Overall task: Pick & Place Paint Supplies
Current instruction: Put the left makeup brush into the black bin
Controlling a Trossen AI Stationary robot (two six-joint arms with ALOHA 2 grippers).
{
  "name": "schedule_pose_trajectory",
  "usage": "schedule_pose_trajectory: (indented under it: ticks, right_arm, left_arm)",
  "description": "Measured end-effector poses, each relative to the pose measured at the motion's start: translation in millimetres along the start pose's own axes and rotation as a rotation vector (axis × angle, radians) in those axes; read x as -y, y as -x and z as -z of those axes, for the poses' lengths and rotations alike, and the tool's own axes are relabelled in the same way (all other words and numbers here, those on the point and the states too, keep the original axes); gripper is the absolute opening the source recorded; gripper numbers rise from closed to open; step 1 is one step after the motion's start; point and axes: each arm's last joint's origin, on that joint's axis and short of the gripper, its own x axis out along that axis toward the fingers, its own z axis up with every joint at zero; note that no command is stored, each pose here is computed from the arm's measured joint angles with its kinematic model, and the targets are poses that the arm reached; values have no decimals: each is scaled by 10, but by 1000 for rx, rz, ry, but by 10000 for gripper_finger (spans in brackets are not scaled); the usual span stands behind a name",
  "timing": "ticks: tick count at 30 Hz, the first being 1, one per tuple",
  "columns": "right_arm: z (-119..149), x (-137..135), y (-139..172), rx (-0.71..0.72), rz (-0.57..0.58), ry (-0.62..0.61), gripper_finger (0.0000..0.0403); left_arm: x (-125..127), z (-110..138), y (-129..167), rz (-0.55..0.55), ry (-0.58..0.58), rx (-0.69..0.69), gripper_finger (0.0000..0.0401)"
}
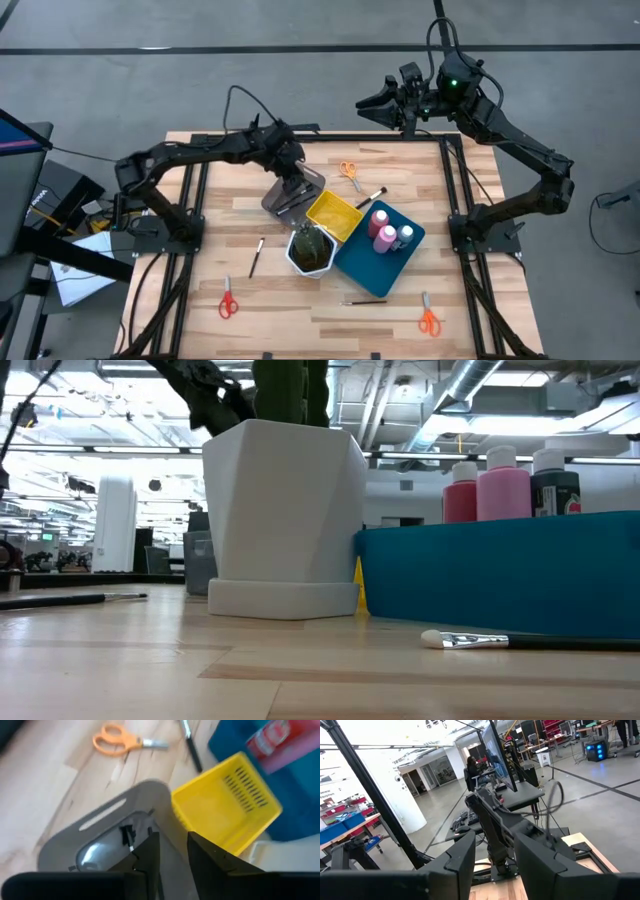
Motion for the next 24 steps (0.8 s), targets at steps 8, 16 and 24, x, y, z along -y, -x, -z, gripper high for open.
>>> schedule_pose_trajectory:
  ticks: [8, 16, 24]
  right_arm:
    - [-6, -6, -2, 3, -14, 6, 132]
    - [-5, -30, -11, -2, -44, 33, 132]
    - [-11, -51, -10, -12, -104, 45, 132]
  left_arm:
    - [138, 20, 515, -109, 232, 61, 92]
    - [353, 278, 820, -248, 490, -58, 92]
    - [616, 429, 826, -290, 717, -142, 92]
